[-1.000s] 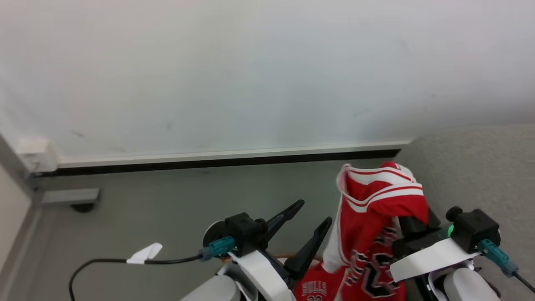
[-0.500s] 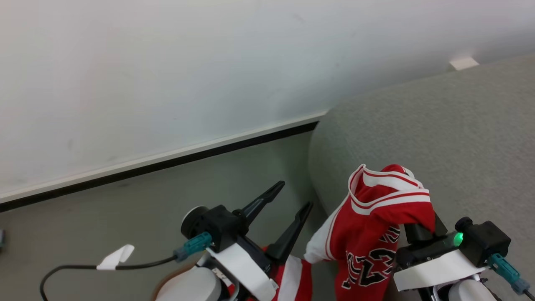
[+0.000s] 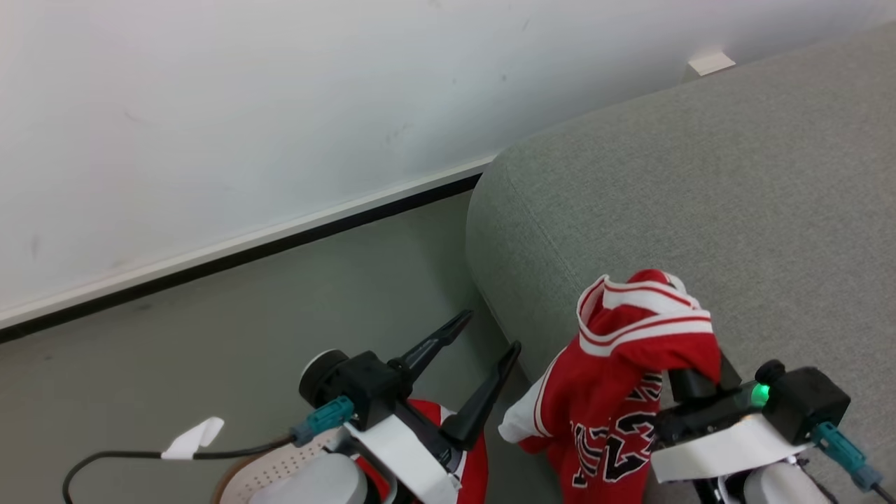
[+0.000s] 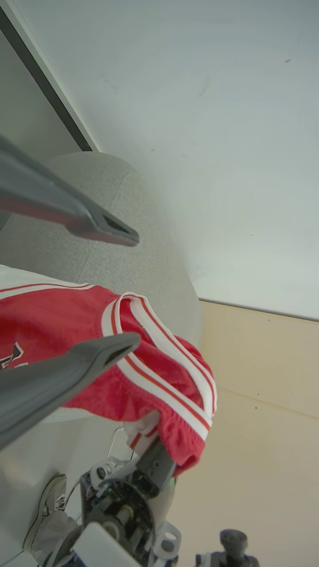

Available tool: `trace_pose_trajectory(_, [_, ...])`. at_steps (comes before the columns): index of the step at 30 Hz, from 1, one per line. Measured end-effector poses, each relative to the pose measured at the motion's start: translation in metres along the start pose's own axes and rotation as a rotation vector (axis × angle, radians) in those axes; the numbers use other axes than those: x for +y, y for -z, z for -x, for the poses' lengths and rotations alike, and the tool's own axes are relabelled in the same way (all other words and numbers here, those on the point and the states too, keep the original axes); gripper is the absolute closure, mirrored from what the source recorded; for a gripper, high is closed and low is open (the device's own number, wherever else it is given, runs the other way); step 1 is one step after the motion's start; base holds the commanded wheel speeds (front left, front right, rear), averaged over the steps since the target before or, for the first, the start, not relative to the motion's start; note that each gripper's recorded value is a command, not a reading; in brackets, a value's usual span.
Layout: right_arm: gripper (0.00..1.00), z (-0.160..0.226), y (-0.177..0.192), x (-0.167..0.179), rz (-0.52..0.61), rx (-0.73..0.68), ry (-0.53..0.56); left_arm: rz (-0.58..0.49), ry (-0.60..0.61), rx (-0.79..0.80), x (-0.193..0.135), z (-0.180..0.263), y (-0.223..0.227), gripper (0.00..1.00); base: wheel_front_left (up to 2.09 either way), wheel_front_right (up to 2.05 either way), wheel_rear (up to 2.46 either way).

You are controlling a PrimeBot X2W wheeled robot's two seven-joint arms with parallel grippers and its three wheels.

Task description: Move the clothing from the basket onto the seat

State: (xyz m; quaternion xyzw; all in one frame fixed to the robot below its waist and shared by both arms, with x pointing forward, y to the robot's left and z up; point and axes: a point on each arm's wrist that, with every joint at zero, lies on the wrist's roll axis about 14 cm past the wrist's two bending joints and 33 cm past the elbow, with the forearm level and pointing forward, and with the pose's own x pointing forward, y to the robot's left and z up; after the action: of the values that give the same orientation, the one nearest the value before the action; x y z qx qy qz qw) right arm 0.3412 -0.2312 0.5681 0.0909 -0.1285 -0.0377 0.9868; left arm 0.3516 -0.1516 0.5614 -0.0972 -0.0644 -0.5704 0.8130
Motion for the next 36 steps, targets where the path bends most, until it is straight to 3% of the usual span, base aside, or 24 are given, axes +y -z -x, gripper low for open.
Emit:
trace_pose_trajectory(10, [1.00,-0.064,-0.033,-0.022,0.141,-0.080,-0.035,0.009,-0.005,0.012,0.030,0.004,0.016,0.00,0.00,0.00,0.00])
trace_pose_trajectory(12, [1.00,-0.086,-0.042,-0.027,0.070,-0.116,-0.025,0.011,-0.008,0.018,0.040,0.006,0.021,0.00,0.00,0.00,0.00])
trace_pose_trajectory(15, [1.00,-0.120,-0.053,-0.044,0.094,-0.116,-0.029,0.018,-0.021,0.031,0.058,0.010,0.031,0.00,0.00,0.00,0.00])
trace_pose_trajectory(29, [1.00,-0.253,-0.105,-0.120,0.218,-0.188,0.118,0.072,-0.121,0.092,0.129,0.046,0.085,0.00,0.00,0.00,0.00])
trace_pose_trajectory(32, [1.00,-0.272,-0.094,-0.131,0.245,-0.135,0.152,0.078,-0.145,0.108,0.141,0.055,0.094,0.00,0.00,0.00,0.00])
trace_pose_trajectory(36, [1.00,-0.284,-0.034,-0.143,0.314,0.055,0.175,0.101,-0.172,0.128,0.150,0.065,0.108,0.00,0.00,0.00,0.00])
